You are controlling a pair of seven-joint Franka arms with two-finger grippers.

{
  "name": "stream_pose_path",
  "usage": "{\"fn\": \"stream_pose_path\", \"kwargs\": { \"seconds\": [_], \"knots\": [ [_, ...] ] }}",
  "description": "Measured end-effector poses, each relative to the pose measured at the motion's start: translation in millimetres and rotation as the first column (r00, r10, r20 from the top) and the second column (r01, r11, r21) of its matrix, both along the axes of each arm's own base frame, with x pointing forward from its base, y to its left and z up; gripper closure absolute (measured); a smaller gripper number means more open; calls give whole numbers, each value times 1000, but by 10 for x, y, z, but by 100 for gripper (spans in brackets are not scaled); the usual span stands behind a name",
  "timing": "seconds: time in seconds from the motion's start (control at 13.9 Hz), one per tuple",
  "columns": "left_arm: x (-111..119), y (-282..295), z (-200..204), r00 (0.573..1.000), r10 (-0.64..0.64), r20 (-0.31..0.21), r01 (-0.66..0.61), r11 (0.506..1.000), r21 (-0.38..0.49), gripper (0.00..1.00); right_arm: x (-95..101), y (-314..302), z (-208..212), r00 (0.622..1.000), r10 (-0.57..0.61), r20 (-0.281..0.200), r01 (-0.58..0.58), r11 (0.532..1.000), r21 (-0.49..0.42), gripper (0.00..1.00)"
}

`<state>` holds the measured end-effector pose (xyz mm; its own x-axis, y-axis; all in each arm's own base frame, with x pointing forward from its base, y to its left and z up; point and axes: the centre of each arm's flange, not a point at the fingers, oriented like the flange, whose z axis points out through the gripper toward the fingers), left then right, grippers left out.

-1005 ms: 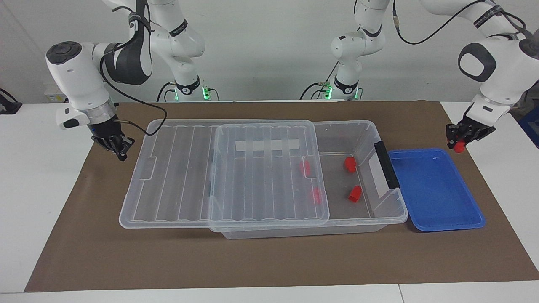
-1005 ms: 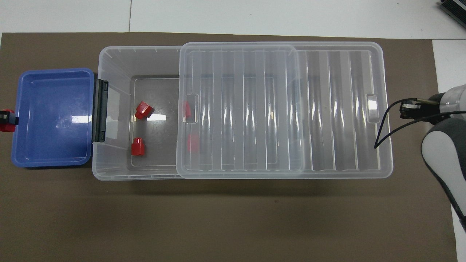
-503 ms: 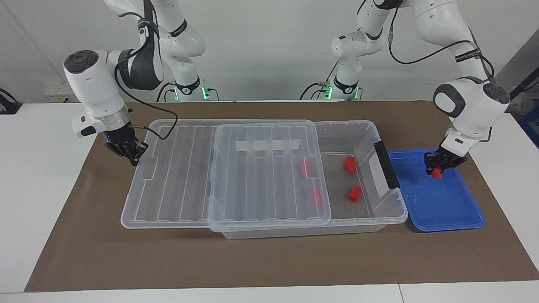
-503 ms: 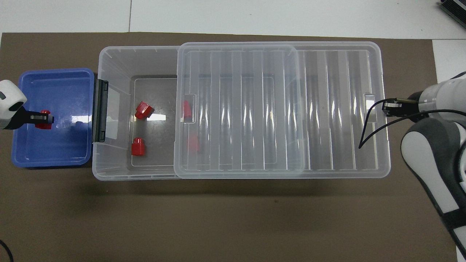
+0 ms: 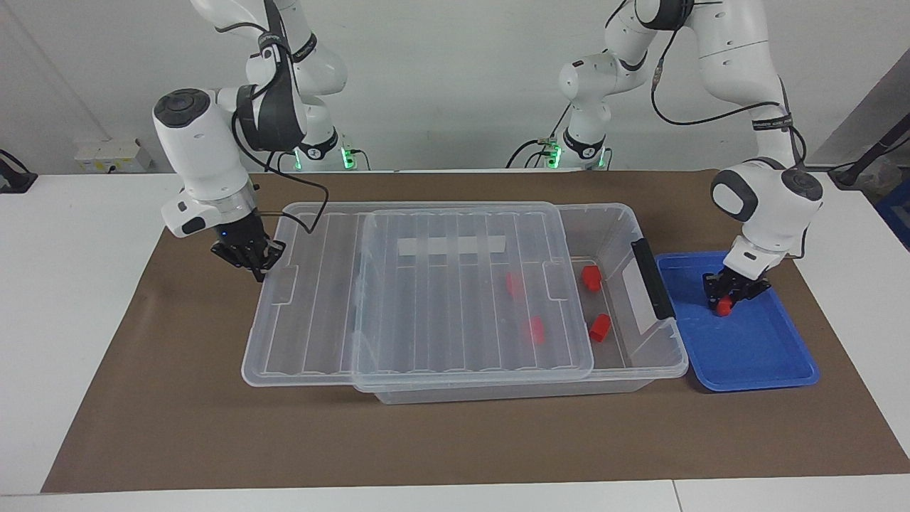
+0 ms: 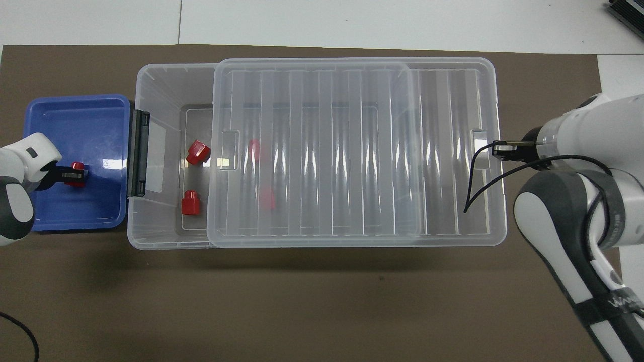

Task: Place red block in blue tray from box
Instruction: 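Release the block in the tray while the right gripper slides the lid back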

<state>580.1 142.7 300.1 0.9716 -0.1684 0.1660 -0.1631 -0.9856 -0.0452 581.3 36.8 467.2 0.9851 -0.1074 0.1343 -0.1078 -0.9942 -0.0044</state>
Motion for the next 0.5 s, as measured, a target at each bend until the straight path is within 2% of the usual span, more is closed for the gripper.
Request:
{"fn": "stream_pose_path", "kwargs": {
  "seconds": [0.36,0.5],
  "knots": [
    [3,-11,0,1000,-6,1,6,1000,1,64,-37,404,-12,998,70,-2,-70,998,0,99],
    [5,-35,-10,1000,-11,-1,11,1000,0,48,-52,550,-35,995,95,-5,-95,996,0,99]
  ]
}}
